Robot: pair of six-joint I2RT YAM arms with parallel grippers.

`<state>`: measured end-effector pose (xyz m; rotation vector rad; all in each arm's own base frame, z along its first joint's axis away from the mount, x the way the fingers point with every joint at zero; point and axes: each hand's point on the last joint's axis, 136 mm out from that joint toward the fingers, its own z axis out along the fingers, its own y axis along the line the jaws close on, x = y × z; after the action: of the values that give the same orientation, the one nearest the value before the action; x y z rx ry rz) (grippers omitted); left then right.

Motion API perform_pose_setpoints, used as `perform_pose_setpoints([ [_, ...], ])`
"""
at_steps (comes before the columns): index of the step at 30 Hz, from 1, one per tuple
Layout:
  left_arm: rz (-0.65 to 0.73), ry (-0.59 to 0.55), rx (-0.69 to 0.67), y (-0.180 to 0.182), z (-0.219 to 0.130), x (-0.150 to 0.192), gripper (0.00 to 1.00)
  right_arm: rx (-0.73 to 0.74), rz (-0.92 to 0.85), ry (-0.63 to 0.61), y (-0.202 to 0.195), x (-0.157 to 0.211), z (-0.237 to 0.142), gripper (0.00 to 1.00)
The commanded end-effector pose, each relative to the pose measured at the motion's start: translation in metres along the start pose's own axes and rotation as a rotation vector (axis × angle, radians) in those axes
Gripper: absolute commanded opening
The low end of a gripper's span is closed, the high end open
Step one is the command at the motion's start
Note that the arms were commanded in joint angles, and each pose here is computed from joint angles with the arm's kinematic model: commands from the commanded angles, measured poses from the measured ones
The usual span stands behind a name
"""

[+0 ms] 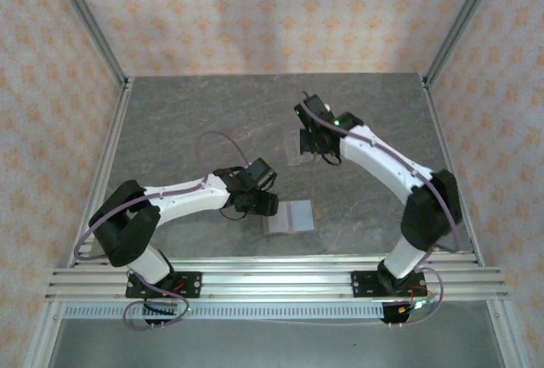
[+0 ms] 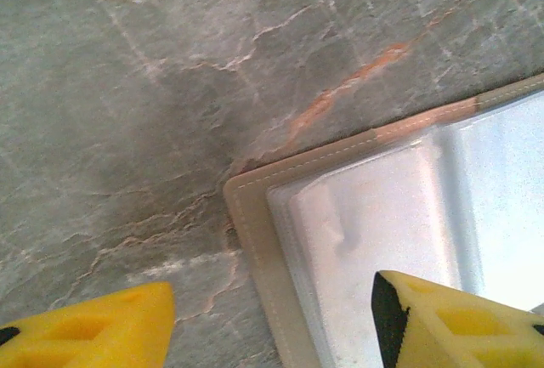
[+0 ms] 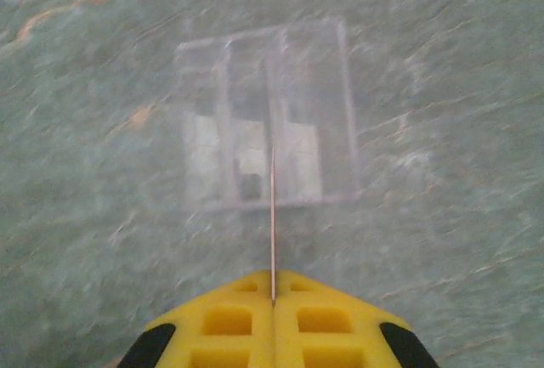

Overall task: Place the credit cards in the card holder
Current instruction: Pick up the credit card from the storage box, then insert the credit card into the card slot.

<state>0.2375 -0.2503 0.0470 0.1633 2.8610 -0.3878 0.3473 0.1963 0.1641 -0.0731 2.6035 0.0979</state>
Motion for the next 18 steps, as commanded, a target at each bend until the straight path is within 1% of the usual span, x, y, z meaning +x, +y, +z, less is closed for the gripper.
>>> perform_pose_setpoints([
  [1,0.043,0.027,-0.024,-0.006,0.004,0.004,0.63,-0.175,0.06,-0.04,0.022,0.014,-0.005,0.0],
  [6,0.047,0.051,-0.064,-0.006,0.014,0.009,0.6,-0.33,0.104,-0.037,0.03,0.05,-0.011,0.0],
  [12,0.033,0.066,-0.091,0.0,0.021,0.015,0.56,-0.49,0.185,-0.037,0.039,0.078,-0.011,0.0],
  [18,0.026,0.078,-0.111,0.003,0.025,0.02,0.51,-0.562,0.243,-0.026,0.04,0.102,0.0,0.0],
])
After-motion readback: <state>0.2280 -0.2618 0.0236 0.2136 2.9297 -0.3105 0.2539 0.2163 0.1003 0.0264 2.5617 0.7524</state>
